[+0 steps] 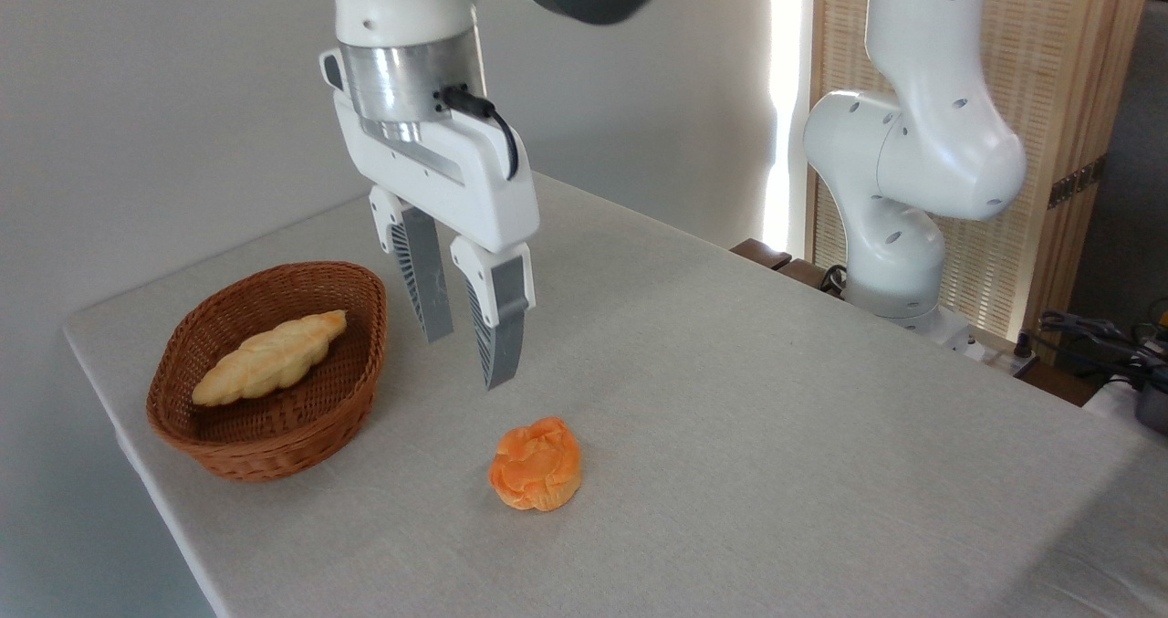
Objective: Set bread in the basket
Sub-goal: 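Lower the open gripper down over the orange bread bun, then close the gripper on the orange bread bun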
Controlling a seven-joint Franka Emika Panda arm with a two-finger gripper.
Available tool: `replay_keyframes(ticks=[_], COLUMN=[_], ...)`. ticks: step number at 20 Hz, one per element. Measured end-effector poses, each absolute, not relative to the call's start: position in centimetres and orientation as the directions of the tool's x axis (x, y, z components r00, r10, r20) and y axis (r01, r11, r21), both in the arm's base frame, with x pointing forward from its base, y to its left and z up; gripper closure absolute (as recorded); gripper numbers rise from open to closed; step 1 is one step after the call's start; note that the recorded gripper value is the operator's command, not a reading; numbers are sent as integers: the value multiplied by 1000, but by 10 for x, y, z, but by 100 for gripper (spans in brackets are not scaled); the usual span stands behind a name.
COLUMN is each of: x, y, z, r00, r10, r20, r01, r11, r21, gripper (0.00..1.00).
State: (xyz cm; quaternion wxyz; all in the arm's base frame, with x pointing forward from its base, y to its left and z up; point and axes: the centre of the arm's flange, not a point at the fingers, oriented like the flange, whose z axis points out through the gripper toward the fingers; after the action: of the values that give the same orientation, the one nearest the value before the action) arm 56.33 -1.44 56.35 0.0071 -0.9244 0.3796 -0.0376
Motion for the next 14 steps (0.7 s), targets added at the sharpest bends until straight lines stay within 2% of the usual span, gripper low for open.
replay_keyframes(ticks=[5,10,14], x=[556,547,543], y=[-13,-14,-15], z=[529,467,457], r00=[707,707,707], r10=[-702,-703,-704], r20=[88,80,68], r01=[-699,-701,-703], r11=[-712,-711,-710], r21=[-66,-59,-48], gripper=[0,0,0])
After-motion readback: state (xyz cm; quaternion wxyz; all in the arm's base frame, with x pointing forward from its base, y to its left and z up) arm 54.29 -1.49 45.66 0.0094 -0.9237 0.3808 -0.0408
